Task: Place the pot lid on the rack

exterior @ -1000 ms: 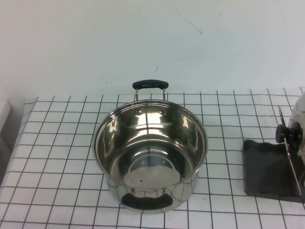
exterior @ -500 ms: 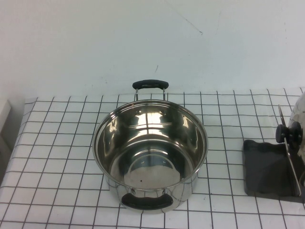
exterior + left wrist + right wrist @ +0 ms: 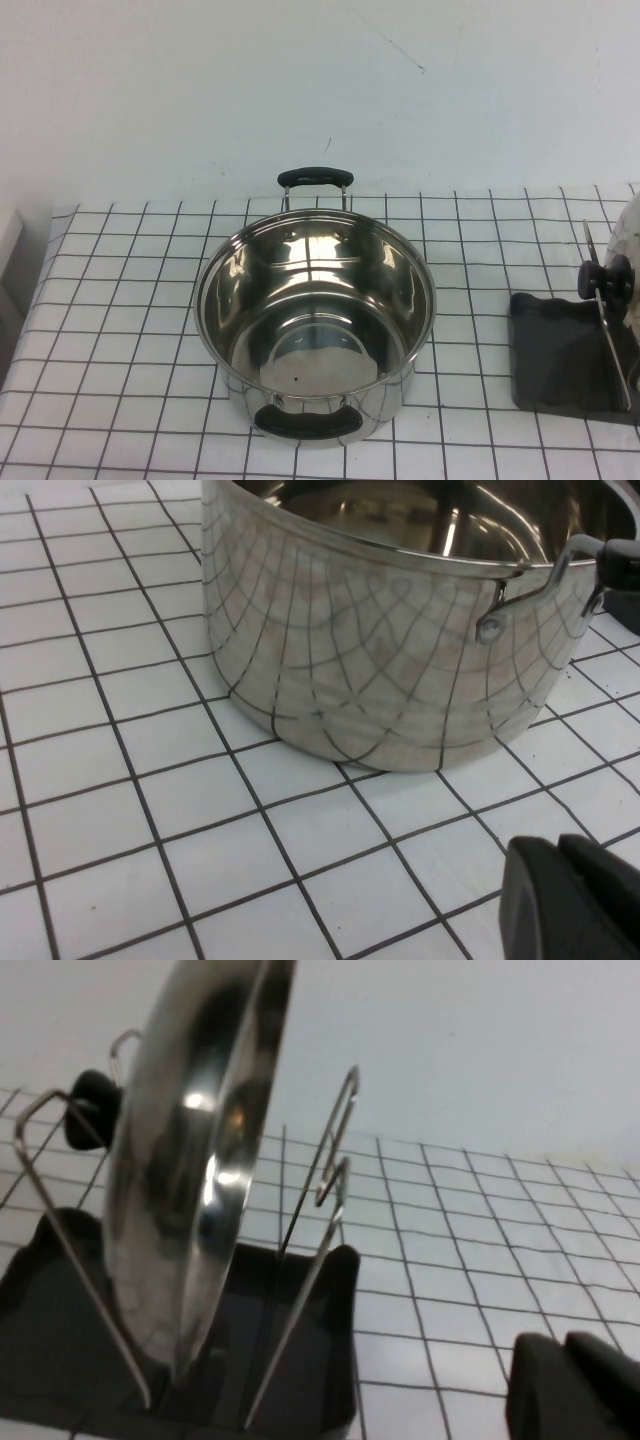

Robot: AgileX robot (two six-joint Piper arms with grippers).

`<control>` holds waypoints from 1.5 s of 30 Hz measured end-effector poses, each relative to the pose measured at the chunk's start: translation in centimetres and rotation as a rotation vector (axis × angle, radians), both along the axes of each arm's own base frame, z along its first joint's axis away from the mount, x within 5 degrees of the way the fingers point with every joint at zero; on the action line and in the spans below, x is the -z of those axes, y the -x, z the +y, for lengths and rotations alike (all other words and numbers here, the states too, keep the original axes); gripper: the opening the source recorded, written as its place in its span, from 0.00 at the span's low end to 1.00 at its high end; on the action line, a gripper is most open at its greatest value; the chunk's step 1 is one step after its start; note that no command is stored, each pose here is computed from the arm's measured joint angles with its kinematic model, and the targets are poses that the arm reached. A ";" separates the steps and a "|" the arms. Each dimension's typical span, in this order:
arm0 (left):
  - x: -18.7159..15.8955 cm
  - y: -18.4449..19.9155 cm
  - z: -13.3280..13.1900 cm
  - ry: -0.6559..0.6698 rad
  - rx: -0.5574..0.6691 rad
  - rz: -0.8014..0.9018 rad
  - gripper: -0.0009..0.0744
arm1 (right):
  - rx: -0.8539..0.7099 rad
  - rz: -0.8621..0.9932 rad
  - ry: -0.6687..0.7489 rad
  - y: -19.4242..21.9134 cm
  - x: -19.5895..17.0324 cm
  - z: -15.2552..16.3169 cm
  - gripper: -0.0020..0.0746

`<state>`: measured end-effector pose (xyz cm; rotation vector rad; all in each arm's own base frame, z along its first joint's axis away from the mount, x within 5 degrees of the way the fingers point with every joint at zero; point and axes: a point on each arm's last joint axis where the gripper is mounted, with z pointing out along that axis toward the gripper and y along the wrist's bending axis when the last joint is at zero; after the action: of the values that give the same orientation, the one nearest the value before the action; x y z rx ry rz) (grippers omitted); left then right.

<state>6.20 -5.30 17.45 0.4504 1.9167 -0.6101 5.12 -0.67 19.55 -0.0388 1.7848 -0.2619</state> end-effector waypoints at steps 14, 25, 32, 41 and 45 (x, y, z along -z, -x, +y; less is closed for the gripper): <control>0.0 0.0 0.0 0.008 0.002 0.007 0.01 | -0.092 0.128 -0.056 0.0 2.8 0.2 0.05; 0.0 0.0 -0.1 0.008 0.004 0.007 0.01 | -0.096 0.121 -0.138 0.0 2.8 0.3 0.05; 0.0 0.0 -0.1 0.007 0.005 0.007 0.01 | -0.090 0.119 -0.156 0.0 2.8 0.3 0.05; 0.0 0.0 -0.1 0.007 0.005 0.007 0.01 | -0.090 0.119 -0.158 0.0 2.8 0.3 0.05; 0.0 0.0 -0.1 0.007 0.005 0.007 0.01 | -0.090 0.119 -0.158 0.0 2.8 0.3 0.05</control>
<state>6.15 -5.35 17.45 0.4492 1.9201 -0.6219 5.13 -0.33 16.78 -0.0225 1.9117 -0.0549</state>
